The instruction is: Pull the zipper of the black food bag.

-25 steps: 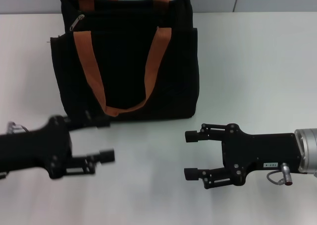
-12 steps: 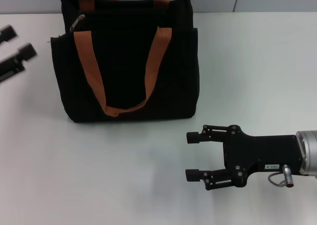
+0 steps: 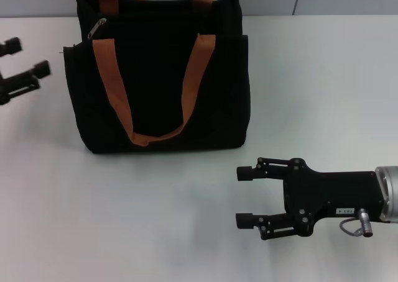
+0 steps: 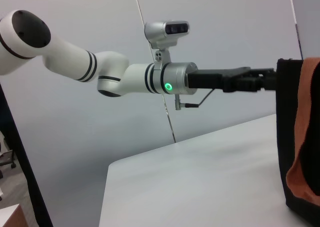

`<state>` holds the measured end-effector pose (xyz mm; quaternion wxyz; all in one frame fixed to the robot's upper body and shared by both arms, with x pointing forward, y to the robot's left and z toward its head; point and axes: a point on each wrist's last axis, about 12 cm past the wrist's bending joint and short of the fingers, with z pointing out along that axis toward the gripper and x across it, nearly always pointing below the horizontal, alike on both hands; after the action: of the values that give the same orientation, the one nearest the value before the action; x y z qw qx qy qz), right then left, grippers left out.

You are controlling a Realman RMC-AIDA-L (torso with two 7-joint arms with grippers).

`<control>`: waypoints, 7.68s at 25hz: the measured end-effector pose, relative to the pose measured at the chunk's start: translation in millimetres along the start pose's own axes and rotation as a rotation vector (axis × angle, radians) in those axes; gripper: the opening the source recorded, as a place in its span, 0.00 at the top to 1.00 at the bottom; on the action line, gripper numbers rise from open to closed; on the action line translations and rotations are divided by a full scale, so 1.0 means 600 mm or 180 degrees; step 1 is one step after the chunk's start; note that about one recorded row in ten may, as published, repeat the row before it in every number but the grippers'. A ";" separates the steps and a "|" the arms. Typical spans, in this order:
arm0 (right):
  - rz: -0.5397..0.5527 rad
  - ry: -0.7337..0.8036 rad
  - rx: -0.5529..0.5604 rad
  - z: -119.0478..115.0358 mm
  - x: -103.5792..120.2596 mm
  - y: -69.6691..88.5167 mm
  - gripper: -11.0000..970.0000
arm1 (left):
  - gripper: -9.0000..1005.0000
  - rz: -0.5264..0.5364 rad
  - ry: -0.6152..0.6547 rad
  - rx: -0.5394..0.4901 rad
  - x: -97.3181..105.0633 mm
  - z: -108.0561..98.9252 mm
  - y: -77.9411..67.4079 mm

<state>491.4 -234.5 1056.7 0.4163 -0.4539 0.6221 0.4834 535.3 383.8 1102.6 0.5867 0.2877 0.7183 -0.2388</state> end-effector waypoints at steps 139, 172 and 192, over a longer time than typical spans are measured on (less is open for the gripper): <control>0.1674 0.0312 0.1010 0.289 -0.323 -0.183 0.65 | 0.97 0.0331 -0.1227 -0.0047 -0.021 0.126 -0.080; 0.1432 0.0346 0.1330 0.261 -0.293 -0.194 0.99 | 0.97 0.0245 -0.1277 -0.0276 -0.010 0.096 -0.070; 0.1429 0.0123 0.1800 0.151 -0.258 -0.182 0.96 | 0.97 0.0255 -0.1232 -0.0389 -0.013 0.099 -0.059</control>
<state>641.3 -133.8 1163.4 0.3970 -0.1819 0.8232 0.3629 553.6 316.6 1098.9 0.7392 0.2286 0.5933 -0.2222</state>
